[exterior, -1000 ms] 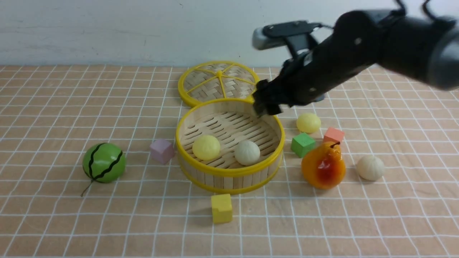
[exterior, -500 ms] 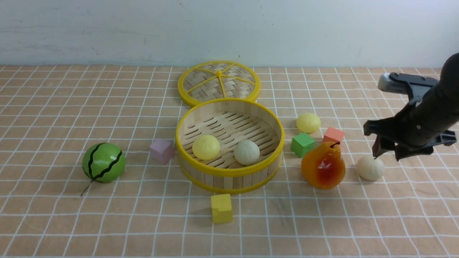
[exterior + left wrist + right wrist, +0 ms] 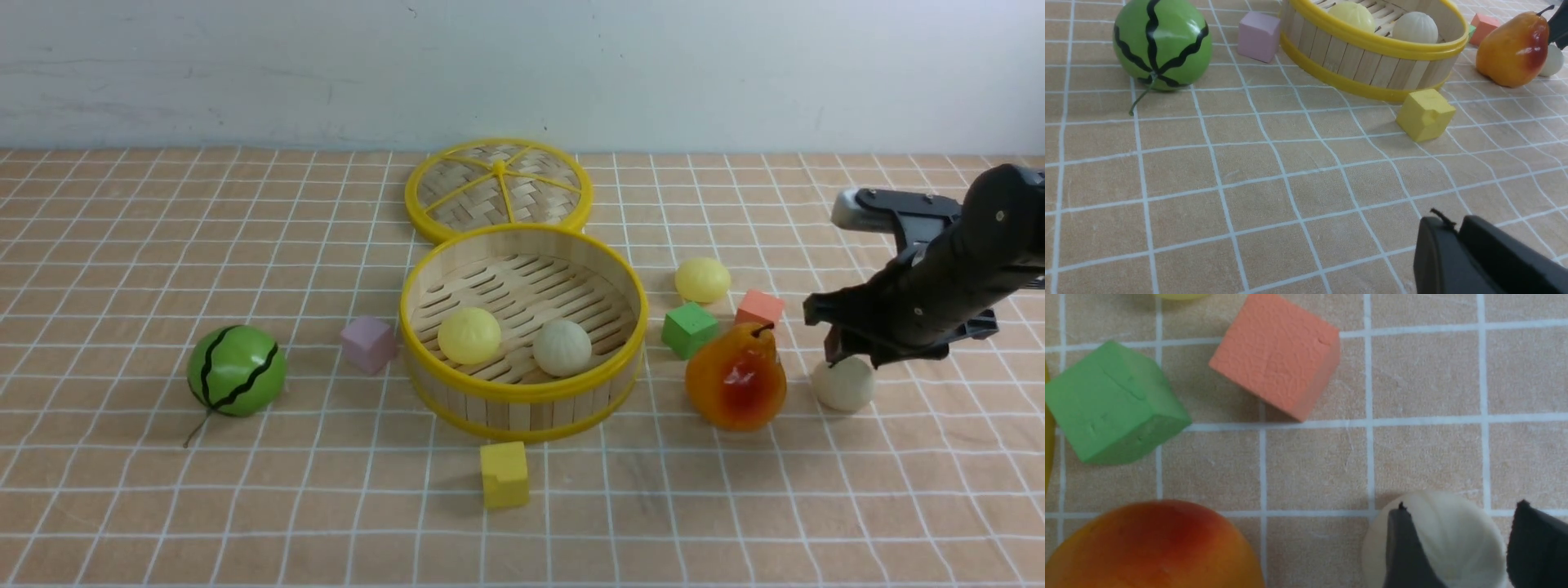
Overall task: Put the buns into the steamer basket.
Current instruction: Use the right arm to grab a steamed stuffed bun, then use the right arm to put the steamed stuffed bun into the steamer
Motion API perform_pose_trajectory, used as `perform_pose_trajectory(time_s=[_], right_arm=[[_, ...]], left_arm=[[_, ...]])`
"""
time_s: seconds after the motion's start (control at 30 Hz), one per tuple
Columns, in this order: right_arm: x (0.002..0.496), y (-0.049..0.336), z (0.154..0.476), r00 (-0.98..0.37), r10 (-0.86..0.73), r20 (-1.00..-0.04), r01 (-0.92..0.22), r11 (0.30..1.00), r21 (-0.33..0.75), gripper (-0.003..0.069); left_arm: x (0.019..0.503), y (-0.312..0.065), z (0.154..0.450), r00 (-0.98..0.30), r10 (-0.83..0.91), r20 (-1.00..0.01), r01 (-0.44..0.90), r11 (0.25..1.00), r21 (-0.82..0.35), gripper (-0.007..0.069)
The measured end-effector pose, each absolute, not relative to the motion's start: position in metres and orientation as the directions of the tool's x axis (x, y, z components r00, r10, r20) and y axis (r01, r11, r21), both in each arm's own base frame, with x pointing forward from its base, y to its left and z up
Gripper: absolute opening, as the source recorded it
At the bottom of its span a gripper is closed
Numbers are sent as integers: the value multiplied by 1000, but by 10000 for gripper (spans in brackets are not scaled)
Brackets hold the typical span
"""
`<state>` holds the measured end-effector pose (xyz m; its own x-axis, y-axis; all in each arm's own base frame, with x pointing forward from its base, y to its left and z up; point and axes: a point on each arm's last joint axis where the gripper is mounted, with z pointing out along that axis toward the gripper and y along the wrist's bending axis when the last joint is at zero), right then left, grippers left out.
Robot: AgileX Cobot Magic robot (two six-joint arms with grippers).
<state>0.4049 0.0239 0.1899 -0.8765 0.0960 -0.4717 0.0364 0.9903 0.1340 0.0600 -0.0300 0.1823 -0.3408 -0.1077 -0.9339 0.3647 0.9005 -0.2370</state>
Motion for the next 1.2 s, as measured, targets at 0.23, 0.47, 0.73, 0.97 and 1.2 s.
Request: perform_pose_trajectory(time_s=[0.23,0.47,0.73,0.97,1.2], right_arm=[[405,24,188,-878,84,-471,28,992,124,152],[401,23,200,-875,51,-481,0,994,105,1],[395,78,293,-747,-4,-665,-184,962,202,3],[418,164,302,-640,-105,-761,-408,886,222,8],[453,189,243,-664,-132,-736,-411,887,212,55]], left_arm=[[60,-30,182,-342,-107,-934,365,900,-237,71],[60,-30,182,-342,-107,-934,365,900,-237,74],[60,-30,182,-342,-107,-934,365,900,-237,83],[60,-30,182,-342,-107,-934,365,900,-237,90],[60,-30,182,-342,-107,-934,365,900,-237,93]])
